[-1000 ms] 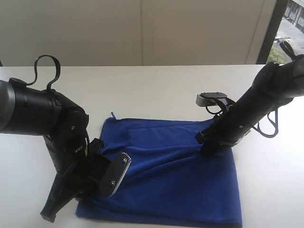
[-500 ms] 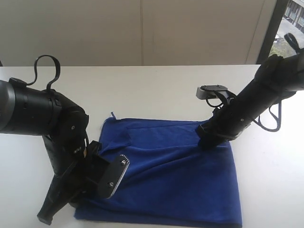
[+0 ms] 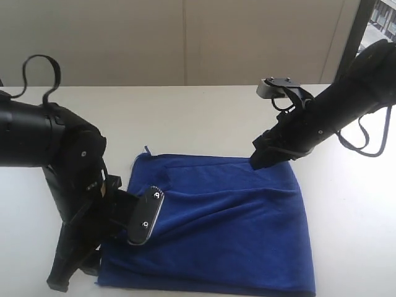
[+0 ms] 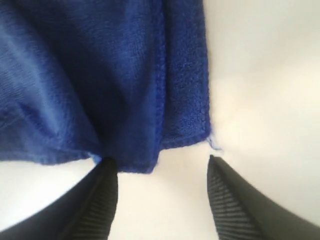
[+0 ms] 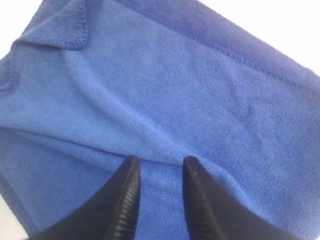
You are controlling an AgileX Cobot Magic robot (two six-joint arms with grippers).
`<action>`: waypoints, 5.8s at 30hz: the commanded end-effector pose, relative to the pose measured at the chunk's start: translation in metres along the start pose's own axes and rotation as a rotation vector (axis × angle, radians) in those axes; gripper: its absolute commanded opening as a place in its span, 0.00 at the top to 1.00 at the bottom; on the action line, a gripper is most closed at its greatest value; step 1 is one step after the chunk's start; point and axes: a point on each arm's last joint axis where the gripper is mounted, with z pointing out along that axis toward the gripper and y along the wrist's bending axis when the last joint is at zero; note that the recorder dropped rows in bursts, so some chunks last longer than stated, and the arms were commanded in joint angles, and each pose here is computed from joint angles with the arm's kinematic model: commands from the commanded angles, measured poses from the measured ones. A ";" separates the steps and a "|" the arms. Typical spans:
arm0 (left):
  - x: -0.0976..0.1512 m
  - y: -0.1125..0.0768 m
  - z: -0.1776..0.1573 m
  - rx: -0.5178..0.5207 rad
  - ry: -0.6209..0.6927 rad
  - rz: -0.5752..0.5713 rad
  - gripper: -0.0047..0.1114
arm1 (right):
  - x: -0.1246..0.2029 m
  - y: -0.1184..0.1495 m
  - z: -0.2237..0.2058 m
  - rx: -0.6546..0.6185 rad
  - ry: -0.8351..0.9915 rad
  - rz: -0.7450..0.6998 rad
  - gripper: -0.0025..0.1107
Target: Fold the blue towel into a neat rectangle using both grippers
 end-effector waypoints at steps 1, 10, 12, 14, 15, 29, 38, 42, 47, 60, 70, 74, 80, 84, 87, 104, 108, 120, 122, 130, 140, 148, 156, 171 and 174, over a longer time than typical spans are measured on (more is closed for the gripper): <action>0.004 -0.009 -0.022 -0.016 -0.017 -0.180 0.48 | -0.004 0.006 -0.012 -0.003 -0.034 -0.024 0.72; -0.005 -0.010 -0.018 -0.051 -0.196 -0.676 0.96 | -0.041 0.057 0.001 0.027 -0.062 -0.199 0.72; -0.004 -0.016 -0.003 -0.085 -0.253 -0.714 0.96 | -0.057 0.065 0.010 0.018 -0.087 -0.146 0.72; 0.002 -0.025 0.014 -0.125 -0.276 -0.740 0.96 | -0.069 0.060 0.024 -0.024 -0.058 -0.094 0.72; 0.004 -0.027 0.018 -0.138 -0.285 -0.751 0.96 | -0.073 0.058 0.031 -0.047 -0.038 -0.081 0.72; 0.025 -0.064 0.055 -0.161 -0.295 -0.893 0.96 | -0.083 0.043 0.126 -0.302 0.141 0.002 0.70; 0.026 -0.066 0.055 -0.144 -0.275 -0.874 0.96 | -0.080 0.042 0.142 -0.198 0.156 -0.036 0.70; 0.026 -0.066 0.055 -0.146 -0.276 -0.869 0.96 | -0.078 0.042 0.150 -0.210 0.154 -0.017 0.70; 0.026 -0.066 0.055 -0.146 -0.276 -0.869 0.96 | -0.074 0.049 0.163 -0.222 0.175 -0.026 0.70; 0.027 -0.069 0.056 -0.118 -0.250 -0.869 0.96 | -0.083 0.054 0.163 -0.202 0.137 -0.066 0.70; 0.029 -0.076 0.057 -0.063 -0.196 -0.851 0.96 | -0.085 0.035 0.165 -0.060 0.109 -0.034 0.70; 0.029 -0.075 0.057 -0.065 -0.197 -0.843 0.96 | -0.086 0.028 0.163 -0.033 0.097 -0.015 0.70; 0.026 -0.068 0.053 -0.117 -0.247 -0.841 0.96 | -0.096 0.037 0.144 -0.038 0.050 -0.077 0.70; 0.023 -0.061 0.036 -0.170 -0.313 -0.834 0.96 | -0.107 0.046 0.115 0.006 0.015 -0.178 0.70; 0.022 -0.059 0.015 -0.218 -0.377 -0.828 0.96 | -0.115 0.051 0.088 0.085 0.000 -0.268 0.70; 0.056 -0.087 -0.054 -0.284 -0.509 -1.012 0.96 | -0.003 0.068 0.041 0.169 0.354 -0.264 0.98; 0.058 -0.089 -0.058 -0.268 -0.533 -1.091 0.96 | 0.035 0.071 0.053 0.189 0.387 -0.284 0.98; 0.063 -0.112 -0.034 -0.161 -0.438 -1.109 0.96 | 0.093 0.073 0.075 0.247 0.559 -0.310 0.98; 0.064 -0.114 -0.033 -0.165 -0.456 -1.120 0.96 | 0.099 0.084 0.080 0.233 0.589 -0.342 0.98; 0.066 -0.119 -0.042 -0.208 -0.512 -1.111 0.96 | 0.122 0.149 0.098 0.181 0.684 -0.408 0.98; 0.067 -0.123 -0.051 -0.239 -0.556 -1.104 0.96 | 0.146 0.235 0.114 0.019 0.644 -0.511 0.98; 0.067 -0.123 -0.050 -0.236 -0.553 -1.104 0.96 | 0.062 0.233 0.077 0.147 0.295 -0.579 0.98; 0.067 -0.124 -0.050 -0.229 -0.547 -1.106 0.96 | -0.008 0.162 0.080 0.168 0.137 -0.430 0.98; 0.067 -0.123 -0.050 -0.231 -0.550 -1.106 0.96 | -0.011 0.113 0.166 0.182 0.278 -0.378 0.98; 0.067 -0.123 -0.050 -0.233 -0.551 -1.106 0.96 | -0.011 0.081 0.154 0.404 0.331 -0.282 0.98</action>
